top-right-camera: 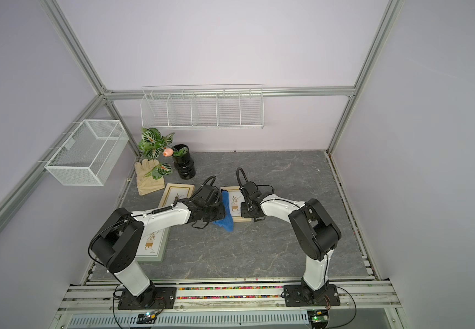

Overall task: Wipe the picture frame with a cloth
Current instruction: Wipe the dirt from the picture frame.

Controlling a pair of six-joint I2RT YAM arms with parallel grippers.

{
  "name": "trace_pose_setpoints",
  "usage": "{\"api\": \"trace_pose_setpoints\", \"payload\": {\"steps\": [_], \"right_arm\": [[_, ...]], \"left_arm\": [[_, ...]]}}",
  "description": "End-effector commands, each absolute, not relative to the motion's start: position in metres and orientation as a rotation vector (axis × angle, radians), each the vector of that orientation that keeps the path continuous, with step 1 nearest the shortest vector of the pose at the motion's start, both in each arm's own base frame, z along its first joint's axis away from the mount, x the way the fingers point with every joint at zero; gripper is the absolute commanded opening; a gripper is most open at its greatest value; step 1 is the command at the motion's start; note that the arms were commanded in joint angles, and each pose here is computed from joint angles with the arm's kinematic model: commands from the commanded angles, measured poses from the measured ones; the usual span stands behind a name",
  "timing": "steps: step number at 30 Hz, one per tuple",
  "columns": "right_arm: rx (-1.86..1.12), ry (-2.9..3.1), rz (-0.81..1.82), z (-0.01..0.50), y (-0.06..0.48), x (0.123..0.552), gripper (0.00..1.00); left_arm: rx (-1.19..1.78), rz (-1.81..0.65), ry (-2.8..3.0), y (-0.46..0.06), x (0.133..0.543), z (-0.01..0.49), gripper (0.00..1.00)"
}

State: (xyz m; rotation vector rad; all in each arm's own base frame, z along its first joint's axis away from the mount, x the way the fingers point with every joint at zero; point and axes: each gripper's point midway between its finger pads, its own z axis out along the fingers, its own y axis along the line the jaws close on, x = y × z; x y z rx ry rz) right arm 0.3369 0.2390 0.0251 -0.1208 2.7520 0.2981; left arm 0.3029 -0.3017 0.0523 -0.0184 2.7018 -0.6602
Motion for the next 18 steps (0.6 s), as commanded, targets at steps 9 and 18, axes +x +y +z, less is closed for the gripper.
{"api": "trace_pose_setpoints", "payload": {"steps": [9,18], "right_arm": [[-0.097,2.842,0.204,0.01,0.217,0.313,0.2],[-0.103,2.833,0.195,0.011,0.216,0.314,0.2]], "left_arm": [[0.011,-0.83,2.761,-0.351,0.304,0.036,0.0],[-0.105,-0.668,2.777,-0.279,0.308,0.032,0.0]]}}
